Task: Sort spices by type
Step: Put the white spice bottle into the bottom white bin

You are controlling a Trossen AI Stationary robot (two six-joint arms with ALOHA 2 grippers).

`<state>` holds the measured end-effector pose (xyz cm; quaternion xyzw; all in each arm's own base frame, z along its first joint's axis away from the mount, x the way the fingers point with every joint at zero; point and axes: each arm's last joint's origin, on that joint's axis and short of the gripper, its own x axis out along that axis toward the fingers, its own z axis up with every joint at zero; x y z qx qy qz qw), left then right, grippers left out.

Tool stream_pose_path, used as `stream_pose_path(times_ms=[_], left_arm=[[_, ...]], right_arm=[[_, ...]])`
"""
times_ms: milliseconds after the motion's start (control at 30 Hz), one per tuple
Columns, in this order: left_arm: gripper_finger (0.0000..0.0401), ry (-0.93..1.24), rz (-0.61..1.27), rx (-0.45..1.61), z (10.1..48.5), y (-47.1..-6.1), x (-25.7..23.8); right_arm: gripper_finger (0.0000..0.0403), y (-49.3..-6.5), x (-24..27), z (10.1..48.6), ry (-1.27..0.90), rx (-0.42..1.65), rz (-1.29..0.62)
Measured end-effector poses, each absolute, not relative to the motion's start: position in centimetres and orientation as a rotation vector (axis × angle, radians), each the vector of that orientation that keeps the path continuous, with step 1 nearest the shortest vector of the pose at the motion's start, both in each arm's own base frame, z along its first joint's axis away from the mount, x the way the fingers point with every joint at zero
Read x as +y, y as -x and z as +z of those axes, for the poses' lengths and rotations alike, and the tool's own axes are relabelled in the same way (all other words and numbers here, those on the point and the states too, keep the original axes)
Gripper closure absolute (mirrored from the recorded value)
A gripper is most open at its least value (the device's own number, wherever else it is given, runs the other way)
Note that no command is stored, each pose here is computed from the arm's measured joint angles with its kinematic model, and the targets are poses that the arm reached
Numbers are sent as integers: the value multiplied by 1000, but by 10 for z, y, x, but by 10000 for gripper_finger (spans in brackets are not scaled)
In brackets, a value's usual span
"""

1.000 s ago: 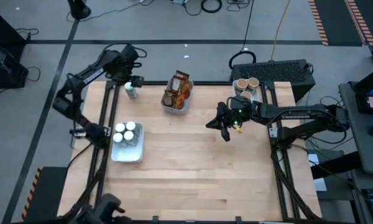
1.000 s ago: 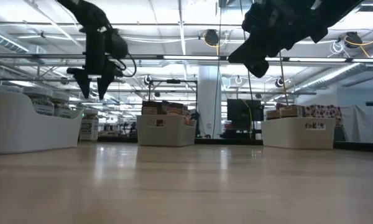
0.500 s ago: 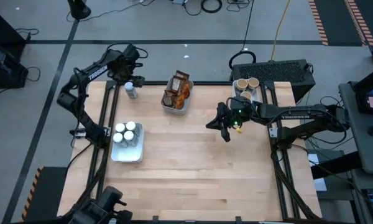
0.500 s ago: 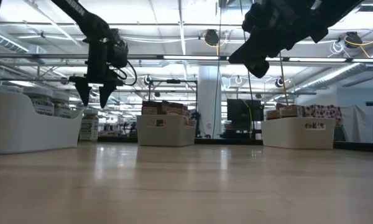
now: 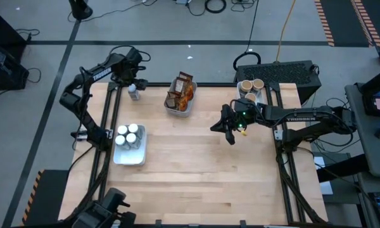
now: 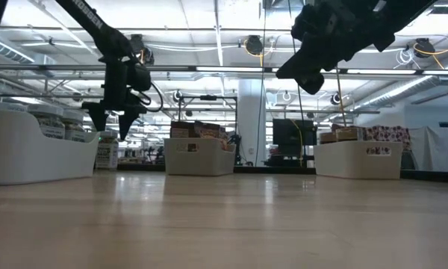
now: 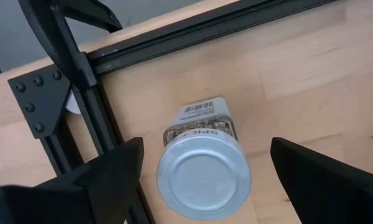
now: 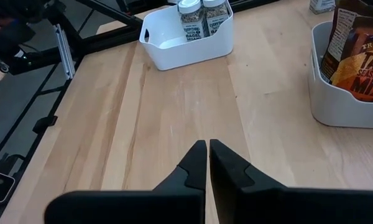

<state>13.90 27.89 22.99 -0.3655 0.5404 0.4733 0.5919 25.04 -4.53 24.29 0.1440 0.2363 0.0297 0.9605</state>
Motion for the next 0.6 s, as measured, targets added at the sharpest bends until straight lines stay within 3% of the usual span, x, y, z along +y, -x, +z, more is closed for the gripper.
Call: stream_pose_path(times_ms=[300, 600], left_arm=[[48, 858, 1104, 1258, 225, -138, 278], [88, 879, 1104, 1281, 213, -136, 273]], right_arm=[[403, -250, -45, 242, -294, 487, 59], [403, -249, -45, 241, -299, 503, 58]])
